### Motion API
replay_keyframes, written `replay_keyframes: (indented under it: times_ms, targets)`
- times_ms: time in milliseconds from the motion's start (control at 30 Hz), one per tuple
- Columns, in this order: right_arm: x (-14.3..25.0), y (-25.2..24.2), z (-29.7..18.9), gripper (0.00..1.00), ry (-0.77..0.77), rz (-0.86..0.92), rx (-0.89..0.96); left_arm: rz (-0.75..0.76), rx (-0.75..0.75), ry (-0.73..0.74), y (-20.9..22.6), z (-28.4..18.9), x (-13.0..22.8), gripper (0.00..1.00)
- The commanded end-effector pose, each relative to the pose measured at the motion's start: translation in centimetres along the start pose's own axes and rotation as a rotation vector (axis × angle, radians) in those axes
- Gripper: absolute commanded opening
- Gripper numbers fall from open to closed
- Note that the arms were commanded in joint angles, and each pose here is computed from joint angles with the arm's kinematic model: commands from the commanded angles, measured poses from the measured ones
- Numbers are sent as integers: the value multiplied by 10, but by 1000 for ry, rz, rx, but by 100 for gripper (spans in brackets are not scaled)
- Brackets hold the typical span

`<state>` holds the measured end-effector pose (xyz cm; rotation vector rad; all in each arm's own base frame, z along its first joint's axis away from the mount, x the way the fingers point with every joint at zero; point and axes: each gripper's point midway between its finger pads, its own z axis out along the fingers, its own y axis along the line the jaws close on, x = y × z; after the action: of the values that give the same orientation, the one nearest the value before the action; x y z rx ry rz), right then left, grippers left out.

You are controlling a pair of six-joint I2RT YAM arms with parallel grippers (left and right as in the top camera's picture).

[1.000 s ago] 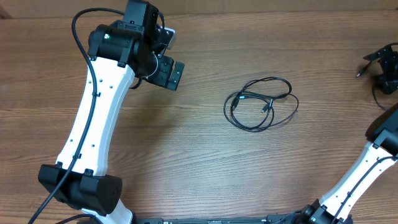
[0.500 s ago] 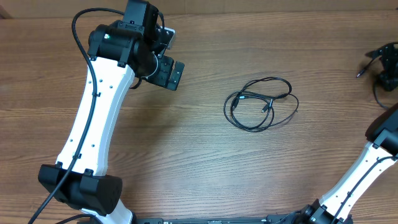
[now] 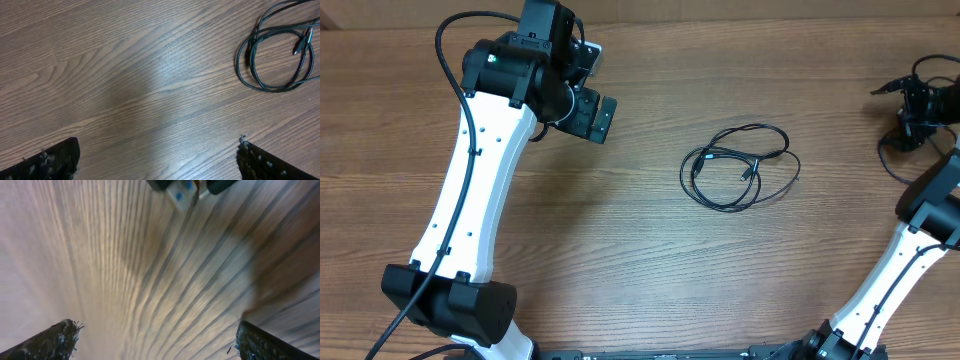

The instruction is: Untangle cables

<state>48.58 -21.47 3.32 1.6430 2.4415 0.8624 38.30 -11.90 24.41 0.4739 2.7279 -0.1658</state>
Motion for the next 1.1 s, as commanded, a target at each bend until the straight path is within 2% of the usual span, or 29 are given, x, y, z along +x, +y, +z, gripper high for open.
replay_keyframes:
  times_ms: [0,67,133,267,400,467,567,667,767,833,967,1067]
  targets:
    - [-6,22,-33,96,-24,4,-114,22,0,15,0,5,1,100]
    - [-11,31,-54,95,-70,-13,-138,22,0,15,0,5,2,100]
    - [-13,48,-95,95,-148,-28,-178,21,0,17,0,5,2,100]
    - [-13,58,-138,97,-288,-44,-142,22,-1,7,0,5,-1,100]
    - [-15,42,-144,100,-355,11,-32,23,-1,-1,0,7,-4,100]
    - [-21,17,-125,100,-363,119,76,23,-1,2,0,8,-3,100]
    - [-1,2,-86,100,-179,267,73,22,0,12,0,12,-3,100]
    - [21,2,-68,100,-28,413,29,21,4,24,0,17,-2,100]
    - [37,1,-70,100,36,581,36,19,26,45,-3,25,-1,100]
    - [39,2,-70,100,48,613,33,17,29,61,-3,29,1,100]
    - [50,0,-71,100,90,805,59,13,32,105,-2,38,7,100]
    - [52,5,-72,100,119,831,29,11,34,129,-2,42,11,100]
